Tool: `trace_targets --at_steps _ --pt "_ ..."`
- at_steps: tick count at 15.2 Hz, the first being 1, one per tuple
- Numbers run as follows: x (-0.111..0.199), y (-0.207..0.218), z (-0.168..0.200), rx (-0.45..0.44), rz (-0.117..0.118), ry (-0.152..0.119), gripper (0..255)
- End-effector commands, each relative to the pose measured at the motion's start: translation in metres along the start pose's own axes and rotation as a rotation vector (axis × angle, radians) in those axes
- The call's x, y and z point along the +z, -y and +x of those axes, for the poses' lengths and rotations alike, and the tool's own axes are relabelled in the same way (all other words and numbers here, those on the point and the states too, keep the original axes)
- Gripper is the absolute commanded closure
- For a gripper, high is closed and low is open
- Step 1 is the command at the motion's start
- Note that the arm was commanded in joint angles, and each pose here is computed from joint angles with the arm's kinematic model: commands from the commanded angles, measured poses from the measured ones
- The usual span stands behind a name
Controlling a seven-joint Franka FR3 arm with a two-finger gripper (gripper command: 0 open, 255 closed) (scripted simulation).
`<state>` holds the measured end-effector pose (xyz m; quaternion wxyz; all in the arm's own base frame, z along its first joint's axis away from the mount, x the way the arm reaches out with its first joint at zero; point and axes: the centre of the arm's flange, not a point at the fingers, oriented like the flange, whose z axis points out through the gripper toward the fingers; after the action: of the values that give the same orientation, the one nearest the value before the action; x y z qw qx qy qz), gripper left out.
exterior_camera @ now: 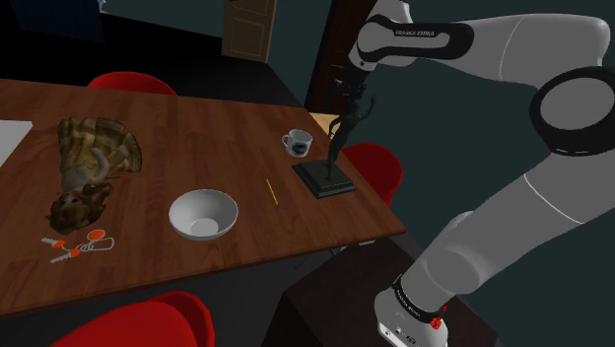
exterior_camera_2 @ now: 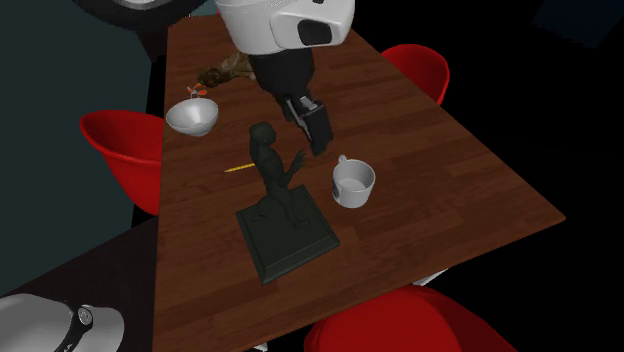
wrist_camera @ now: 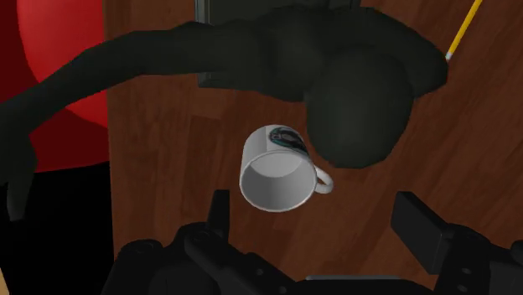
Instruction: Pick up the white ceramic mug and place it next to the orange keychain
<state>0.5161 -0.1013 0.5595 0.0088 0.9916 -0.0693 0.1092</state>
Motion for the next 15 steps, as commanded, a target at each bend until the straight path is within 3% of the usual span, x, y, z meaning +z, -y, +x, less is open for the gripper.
trace_targets --at_steps 1,15 --pt "0.023 -0.009 0.014 0.002 0.005 0.019 0" --pt "0.189 -0.047 0.114 0.012 0.044 0.157 0"
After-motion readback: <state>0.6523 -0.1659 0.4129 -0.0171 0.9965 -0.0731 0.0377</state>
